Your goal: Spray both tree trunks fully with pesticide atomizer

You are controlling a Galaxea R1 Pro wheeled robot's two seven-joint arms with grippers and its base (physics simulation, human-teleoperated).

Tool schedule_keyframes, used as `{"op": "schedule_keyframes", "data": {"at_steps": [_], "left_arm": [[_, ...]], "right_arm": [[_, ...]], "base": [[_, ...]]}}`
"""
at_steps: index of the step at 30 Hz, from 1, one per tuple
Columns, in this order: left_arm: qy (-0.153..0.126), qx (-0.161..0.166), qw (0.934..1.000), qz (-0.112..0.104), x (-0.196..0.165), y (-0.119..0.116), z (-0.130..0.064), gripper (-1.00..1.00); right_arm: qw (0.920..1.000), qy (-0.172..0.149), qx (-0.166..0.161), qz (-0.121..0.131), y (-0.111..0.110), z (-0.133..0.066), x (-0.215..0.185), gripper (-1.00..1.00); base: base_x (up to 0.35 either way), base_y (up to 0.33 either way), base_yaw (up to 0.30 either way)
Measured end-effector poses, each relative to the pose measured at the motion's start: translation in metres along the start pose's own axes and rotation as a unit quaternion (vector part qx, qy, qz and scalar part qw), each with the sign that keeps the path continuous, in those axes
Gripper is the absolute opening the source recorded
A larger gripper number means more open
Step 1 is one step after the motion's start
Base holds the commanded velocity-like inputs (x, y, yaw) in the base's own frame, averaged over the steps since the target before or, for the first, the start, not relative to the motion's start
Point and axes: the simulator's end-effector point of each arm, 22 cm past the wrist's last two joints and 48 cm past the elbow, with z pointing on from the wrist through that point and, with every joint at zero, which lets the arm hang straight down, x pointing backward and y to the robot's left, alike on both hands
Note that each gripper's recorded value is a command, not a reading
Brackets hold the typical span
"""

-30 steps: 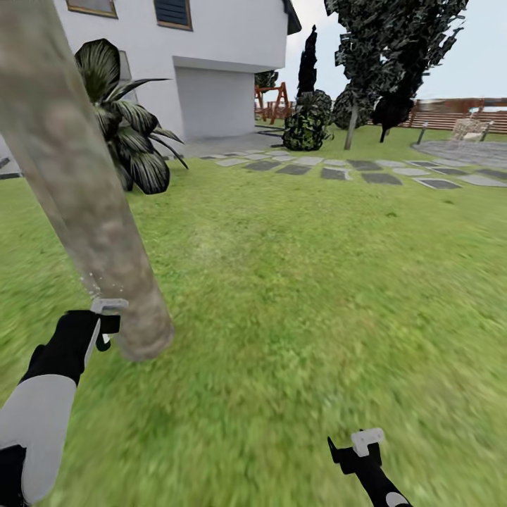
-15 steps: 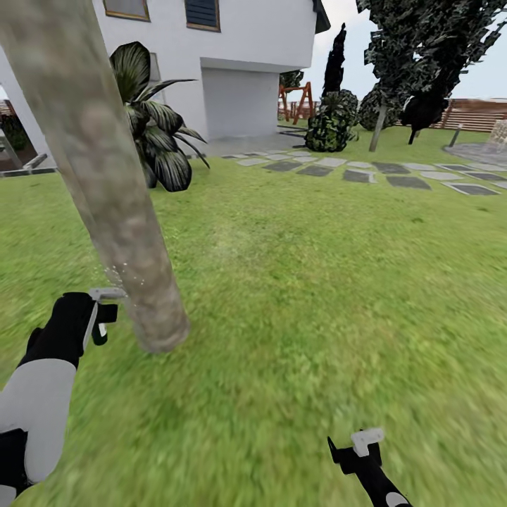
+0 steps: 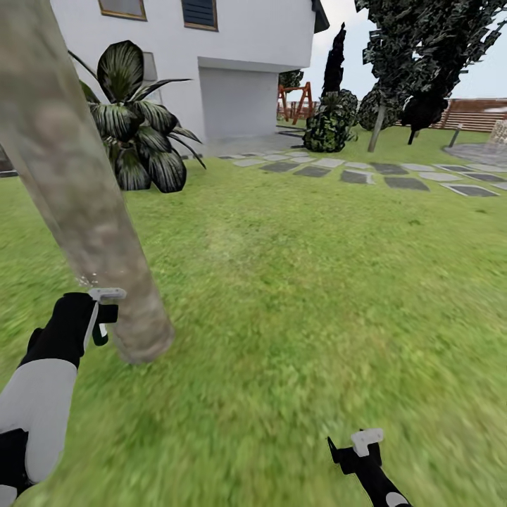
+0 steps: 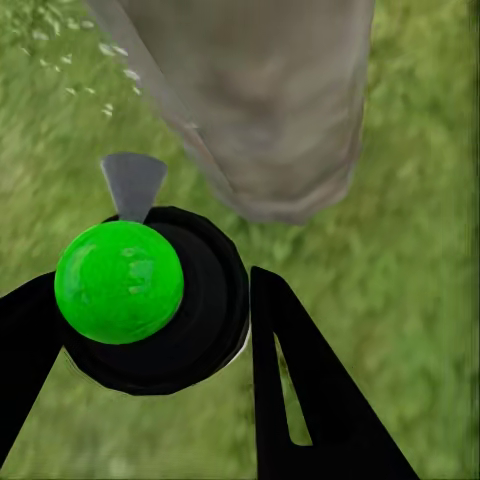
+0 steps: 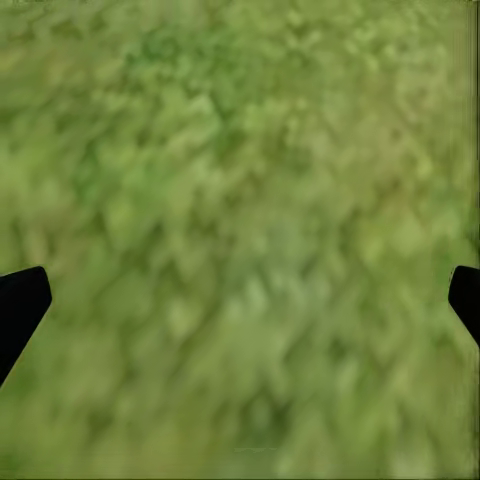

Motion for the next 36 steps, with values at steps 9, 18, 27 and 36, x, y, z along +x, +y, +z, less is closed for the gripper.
{"op": "schedule_keyframes", "data": {"at_steps": [9, 18, 27, 36], "left_arm": [[0.004, -0.009, 0.9999, -0.003, 0.005, 0.013, 0.003, -1.0], [-0.002, -0.034, 0.9994, -0.008, 0.042, 0.055, 0.019, -1.0], [-0.003, -0.027, 0.9996, 0.006, 0.076, 0.044, 0.035, -1.0], [0.035, -0.008, 0.9993, 0.005, 0.118, 0.018, 0.048, -1.0]], "right_arm": [[1.0, 0.0, 0.0, 0.0, 0.0, 0.0, 0.0, 1.0], [1.0, 0.0, -0.001, -0.001, 0.0, 0.0, 0.0, 1.0], [1.0, 0.0, -0.001, -0.001, 0.001, 0.0, 0.0, 1.0], [1.0, 0.0, 0.0, 0.0, 0.0, 0.0, 0.0, 1.0]], "base": [[0.064, -0.252, 0.0], [-0.042, -0.181, 0.205], [0.01, -0.006, 0.217], [0.14, 0.027, 0.004]]}}
